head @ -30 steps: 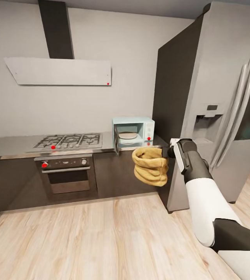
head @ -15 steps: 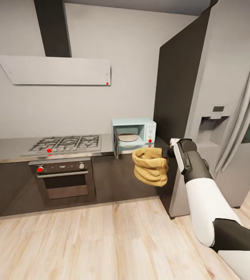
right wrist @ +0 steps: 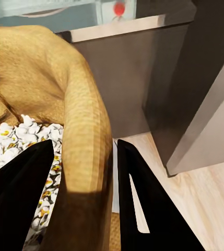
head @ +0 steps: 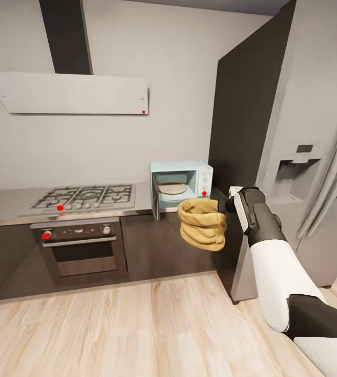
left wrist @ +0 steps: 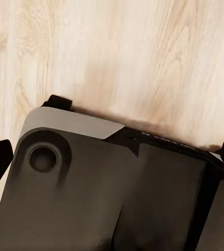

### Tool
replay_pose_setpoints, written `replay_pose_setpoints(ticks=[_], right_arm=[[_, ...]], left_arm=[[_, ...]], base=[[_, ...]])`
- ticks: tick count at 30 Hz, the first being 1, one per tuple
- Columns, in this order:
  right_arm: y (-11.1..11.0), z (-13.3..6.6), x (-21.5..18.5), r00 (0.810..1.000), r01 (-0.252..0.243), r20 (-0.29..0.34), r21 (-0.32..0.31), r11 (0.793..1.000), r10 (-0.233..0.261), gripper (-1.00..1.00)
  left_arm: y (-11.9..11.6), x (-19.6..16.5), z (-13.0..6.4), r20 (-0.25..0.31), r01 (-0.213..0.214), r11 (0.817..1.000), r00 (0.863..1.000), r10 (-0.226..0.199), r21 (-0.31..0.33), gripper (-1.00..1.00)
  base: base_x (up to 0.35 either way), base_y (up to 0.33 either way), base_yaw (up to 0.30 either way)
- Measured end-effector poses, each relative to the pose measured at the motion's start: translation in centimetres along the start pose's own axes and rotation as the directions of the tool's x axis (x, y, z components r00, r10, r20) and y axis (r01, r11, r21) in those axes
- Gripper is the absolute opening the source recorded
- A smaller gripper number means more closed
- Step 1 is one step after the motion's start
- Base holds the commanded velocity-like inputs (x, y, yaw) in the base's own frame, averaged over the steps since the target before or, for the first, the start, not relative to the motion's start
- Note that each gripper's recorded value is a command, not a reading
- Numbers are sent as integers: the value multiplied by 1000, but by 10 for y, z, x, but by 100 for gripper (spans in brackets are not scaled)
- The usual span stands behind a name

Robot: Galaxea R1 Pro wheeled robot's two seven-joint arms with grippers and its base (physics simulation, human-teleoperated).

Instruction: In the kitchen, take the popcorn bag from the countertop, put it into the microwave, and heat it until the popcorn is cooked so the cooked popcorn ends up inside the bag.

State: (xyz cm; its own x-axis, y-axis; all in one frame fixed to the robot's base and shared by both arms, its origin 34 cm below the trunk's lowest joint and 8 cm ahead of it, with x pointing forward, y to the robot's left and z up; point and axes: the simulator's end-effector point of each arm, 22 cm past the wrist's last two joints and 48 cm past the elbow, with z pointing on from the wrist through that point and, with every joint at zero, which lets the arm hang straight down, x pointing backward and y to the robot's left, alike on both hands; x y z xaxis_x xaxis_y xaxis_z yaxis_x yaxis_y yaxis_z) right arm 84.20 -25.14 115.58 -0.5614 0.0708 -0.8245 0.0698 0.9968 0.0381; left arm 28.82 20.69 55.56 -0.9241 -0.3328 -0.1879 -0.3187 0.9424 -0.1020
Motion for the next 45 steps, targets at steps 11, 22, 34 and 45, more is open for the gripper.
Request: replay_pose_setpoints(ticks=[11, 22, 34, 45], right_arm=[[9, -1, -1, 1000, 3, 2, -12, 1000, -3, -100], [9, -8, -12, 999, -2, 35, -15, 1000, 3, -100], [33, -46, -49, 991, -2, 133, -42, 999, 8, -100], [39, -49, -51, 990, -1, 141, -47, 999, 8, -100]], left_arm=[[0, 0, 0, 0, -1, 1000, 1000, 1, 0, 100], [-1, 0, 0, -1, -1, 1000, 1000, 1, 2, 100], [-3, 1, 0, -2, -3, 1000, 1000, 3, 4, 100], [-5, 2, 0, -2, -3, 1000, 1000, 4, 7, 100]], base=[[218, 0, 0], [203, 0, 0], [25, 0, 0], [16, 0, 0]])
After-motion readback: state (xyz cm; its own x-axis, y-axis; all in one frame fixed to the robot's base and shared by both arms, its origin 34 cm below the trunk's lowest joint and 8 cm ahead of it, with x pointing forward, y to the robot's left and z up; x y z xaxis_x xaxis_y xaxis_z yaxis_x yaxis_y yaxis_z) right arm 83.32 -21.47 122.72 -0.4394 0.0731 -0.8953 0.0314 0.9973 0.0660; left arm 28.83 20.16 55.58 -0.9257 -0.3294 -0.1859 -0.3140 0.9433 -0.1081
